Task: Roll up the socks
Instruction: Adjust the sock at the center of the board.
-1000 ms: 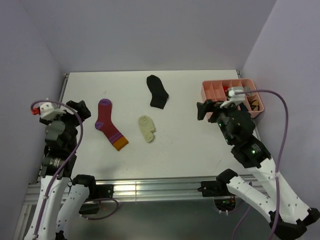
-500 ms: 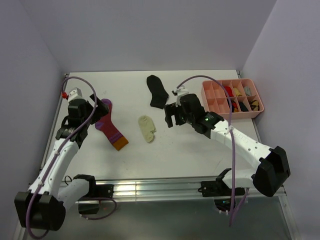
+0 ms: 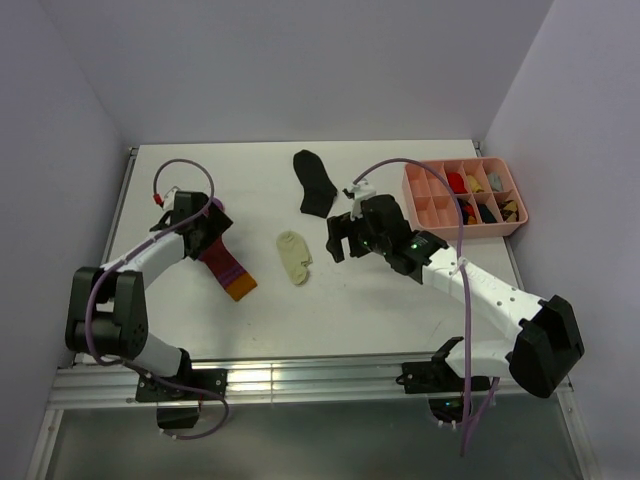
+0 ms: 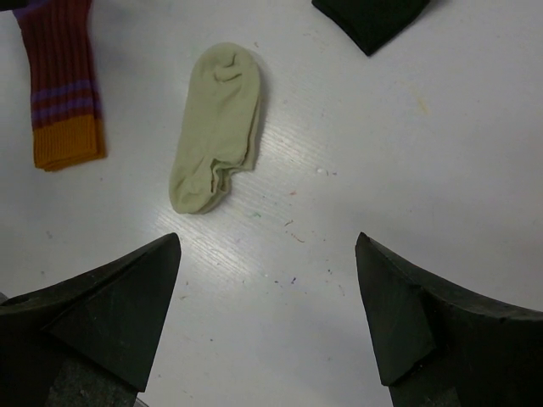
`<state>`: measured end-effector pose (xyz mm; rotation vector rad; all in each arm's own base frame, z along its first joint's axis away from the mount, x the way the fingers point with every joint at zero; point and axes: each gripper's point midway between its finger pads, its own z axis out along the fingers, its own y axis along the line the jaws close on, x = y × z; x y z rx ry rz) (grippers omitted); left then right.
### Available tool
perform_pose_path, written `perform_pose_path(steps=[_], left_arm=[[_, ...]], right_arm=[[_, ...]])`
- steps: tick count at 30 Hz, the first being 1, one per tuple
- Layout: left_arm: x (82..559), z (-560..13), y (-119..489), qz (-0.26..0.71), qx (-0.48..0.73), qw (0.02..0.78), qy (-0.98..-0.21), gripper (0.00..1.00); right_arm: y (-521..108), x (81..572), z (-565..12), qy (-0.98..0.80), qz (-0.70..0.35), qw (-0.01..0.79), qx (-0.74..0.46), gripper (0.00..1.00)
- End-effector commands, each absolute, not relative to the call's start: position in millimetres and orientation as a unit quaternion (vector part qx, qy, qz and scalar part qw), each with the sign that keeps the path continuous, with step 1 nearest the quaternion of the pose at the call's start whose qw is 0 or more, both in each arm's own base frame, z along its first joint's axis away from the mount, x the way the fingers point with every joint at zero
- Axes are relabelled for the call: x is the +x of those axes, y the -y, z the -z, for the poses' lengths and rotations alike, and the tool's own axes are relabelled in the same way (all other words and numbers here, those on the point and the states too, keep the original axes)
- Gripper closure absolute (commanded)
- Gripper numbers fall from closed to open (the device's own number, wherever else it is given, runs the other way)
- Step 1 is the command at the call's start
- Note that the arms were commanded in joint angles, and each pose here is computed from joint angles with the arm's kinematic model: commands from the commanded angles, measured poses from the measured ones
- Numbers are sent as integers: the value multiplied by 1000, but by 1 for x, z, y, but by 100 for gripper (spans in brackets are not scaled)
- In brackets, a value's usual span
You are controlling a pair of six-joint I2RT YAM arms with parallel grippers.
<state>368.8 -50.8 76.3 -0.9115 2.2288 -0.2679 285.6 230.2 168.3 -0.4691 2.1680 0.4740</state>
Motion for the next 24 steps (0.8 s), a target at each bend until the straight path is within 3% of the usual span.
perform_pose_path(steps=[1, 10, 21, 24], left_arm=[[403, -87, 50, 113, -376, 380, -838, 1], [433, -28, 33, 22, -370, 329, -868, 1], [520, -61, 24, 6, -259, 397, -881, 0], [526, -99, 37, 45, -246, 433, -866, 1]], right_arm=[[-243, 285, -184, -846, -225, 444, -191, 9], [-248, 285, -171, -846, -227, 436, -205, 9], [-292, 291, -160, -834, -221, 424, -274, 11], [-309, 298, -153, -835, -223, 410, -291, 30]])
